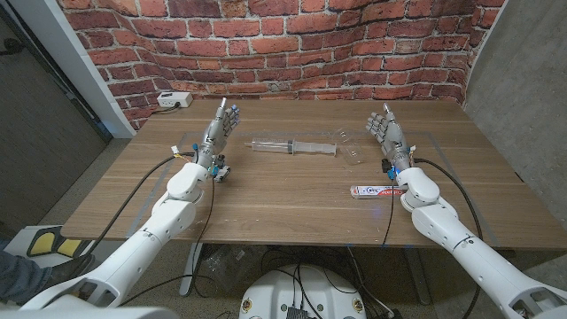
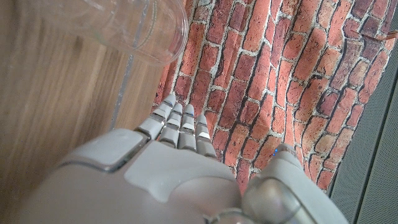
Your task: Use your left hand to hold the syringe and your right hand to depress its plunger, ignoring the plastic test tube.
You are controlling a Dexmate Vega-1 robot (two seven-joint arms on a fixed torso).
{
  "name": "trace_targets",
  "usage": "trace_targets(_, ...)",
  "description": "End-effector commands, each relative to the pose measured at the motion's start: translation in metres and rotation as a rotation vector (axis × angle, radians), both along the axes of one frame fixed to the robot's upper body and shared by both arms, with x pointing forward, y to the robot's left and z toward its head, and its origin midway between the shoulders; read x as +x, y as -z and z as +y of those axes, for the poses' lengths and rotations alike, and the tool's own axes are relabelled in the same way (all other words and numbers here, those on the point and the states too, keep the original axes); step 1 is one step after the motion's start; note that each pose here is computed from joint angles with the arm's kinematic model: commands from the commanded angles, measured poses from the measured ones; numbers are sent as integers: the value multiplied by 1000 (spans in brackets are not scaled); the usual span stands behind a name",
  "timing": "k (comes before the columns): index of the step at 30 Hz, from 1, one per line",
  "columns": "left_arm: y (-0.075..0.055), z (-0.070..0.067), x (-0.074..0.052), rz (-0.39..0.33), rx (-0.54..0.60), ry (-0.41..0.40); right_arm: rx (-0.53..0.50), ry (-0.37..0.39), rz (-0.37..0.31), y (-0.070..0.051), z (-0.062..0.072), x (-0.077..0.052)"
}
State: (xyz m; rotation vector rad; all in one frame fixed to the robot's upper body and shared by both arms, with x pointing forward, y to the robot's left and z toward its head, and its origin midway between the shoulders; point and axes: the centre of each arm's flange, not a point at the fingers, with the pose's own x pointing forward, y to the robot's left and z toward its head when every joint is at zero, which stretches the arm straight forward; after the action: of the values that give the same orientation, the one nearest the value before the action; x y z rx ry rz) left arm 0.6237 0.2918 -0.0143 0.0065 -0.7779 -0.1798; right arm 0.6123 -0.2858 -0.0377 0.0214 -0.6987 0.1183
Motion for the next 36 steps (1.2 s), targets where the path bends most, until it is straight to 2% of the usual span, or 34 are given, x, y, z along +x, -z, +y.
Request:
trace_targets(1, -10, -17, -1, -115, 73, -91, -22, 28, -34, -3, -3, -19)
trace_targets(10, -18, -25, -14, -185, 173, -232, -15, 36, -42, -1, -5, -24)
trace_targets(18, -23, -26, -20, -233, 260, -336, -15, 41, -44, 2, -2, -27)
trace_targets(23, -25, -28, -25, -264, 342, -437, -17, 42, -40, 3, 0, -28)
trace_targets(36, -36, -32, -36, -275, 529, -577, -7, 46, -40, 4, 5, -30)
